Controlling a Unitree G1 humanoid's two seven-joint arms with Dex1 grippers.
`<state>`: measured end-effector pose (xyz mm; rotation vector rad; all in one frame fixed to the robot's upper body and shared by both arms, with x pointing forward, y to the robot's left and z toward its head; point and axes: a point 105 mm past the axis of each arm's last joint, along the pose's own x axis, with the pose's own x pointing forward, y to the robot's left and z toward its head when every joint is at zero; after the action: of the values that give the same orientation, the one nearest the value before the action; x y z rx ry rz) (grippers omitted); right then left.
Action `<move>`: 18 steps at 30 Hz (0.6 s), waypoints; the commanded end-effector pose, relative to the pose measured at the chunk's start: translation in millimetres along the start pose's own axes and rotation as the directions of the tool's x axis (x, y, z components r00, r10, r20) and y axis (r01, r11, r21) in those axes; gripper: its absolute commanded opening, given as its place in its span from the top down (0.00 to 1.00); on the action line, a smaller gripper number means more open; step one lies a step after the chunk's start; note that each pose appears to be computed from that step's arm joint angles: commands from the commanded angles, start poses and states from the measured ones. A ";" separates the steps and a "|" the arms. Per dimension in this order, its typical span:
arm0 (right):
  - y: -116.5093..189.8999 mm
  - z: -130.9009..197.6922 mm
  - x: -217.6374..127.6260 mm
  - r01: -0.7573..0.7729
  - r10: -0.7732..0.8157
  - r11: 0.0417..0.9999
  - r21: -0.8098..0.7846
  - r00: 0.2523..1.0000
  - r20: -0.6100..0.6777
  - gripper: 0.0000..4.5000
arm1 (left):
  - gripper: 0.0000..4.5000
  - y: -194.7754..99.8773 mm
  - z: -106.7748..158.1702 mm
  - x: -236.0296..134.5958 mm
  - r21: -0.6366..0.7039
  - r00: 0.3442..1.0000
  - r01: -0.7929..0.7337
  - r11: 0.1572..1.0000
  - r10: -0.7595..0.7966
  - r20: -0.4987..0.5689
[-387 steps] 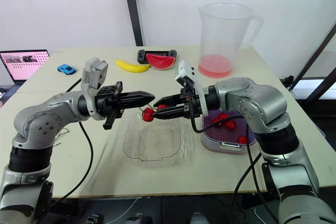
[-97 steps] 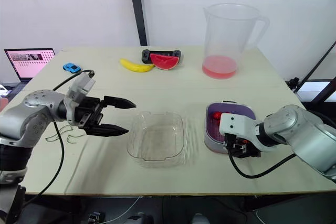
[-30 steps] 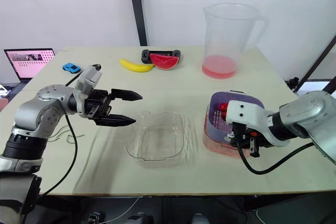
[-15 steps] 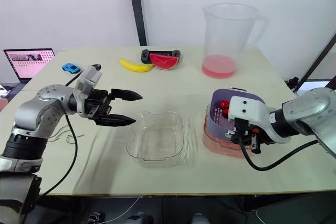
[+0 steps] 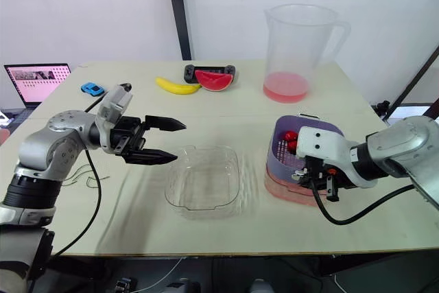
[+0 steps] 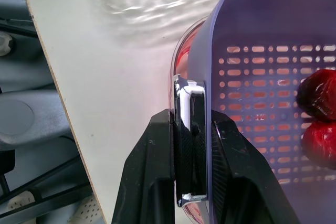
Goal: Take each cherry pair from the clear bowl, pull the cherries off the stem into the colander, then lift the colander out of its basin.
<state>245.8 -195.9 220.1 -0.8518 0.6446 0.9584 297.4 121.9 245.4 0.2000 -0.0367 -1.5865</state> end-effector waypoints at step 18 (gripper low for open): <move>-77.4 43.4 -8.9 0.098 -0.081 0.964 -0.247 0.994 0.077 0.81 | 0.00 -12.4 6.8 -38.5 0.026 0.965 -0.261 0.965 0.259 0.042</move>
<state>302.4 -183.6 267.0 -0.9790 0.4443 1.0210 291.3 156.2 241.0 0.1547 -0.0557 -1.3550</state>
